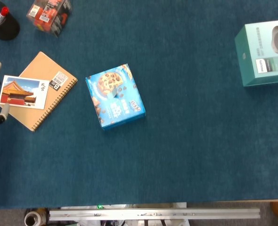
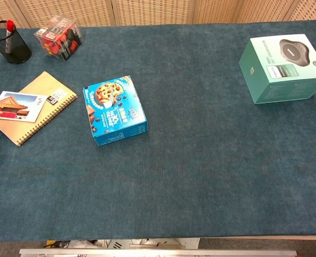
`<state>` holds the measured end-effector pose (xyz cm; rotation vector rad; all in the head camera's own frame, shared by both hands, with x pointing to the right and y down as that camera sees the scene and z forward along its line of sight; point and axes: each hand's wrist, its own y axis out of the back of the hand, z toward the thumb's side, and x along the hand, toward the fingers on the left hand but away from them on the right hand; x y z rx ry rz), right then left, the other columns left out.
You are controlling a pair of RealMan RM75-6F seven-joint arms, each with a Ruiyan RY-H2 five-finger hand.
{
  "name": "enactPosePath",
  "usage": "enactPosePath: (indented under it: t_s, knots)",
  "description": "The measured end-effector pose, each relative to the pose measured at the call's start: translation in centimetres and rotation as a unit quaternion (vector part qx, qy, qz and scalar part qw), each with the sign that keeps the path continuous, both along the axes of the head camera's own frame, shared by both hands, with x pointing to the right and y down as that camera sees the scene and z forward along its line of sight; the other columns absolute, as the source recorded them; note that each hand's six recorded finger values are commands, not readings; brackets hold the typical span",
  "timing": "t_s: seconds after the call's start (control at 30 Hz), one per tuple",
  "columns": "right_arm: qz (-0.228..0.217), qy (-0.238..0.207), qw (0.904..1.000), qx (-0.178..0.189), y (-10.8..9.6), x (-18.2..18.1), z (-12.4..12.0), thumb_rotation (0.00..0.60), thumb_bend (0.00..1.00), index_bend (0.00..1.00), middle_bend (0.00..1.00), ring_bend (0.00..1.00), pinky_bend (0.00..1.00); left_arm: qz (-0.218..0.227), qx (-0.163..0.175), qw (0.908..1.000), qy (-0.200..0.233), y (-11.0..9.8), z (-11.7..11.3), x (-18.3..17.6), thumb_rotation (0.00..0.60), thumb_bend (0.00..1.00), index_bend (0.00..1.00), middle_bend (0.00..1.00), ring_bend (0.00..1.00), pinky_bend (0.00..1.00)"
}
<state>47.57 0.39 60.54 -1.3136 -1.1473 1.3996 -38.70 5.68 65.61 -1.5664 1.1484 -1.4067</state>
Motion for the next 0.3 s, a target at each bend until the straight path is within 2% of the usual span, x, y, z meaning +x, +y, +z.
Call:
enactPosePath:
  t_s: [0.2, 0.3]
  knots:
    - [-0.008, 0.006, 0.9992, -0.038, 0.5, 0.1, 0.5, 0.600, 0.18, 0.35, 0.44, 0.37, 0.56, -0.001, 0.003, 1.0000, -0.006, 1.5, -0.1, 0.0, 0.584, 0.36, 0.03, 0.29, 0.32, 0.44]
    - [-0.008, 0.006, 0.9992, -0.039, 0.5, 0.2, 0.4, 0.600, 0.18, 0.35, 0.44, 0.37, 0.56, -0.002, 0.013, 0.9999, -0.004, 1.9, -0.2, 0.2, 0.588, 0.36, 0.03, 0.27, 0.29, 0.41]
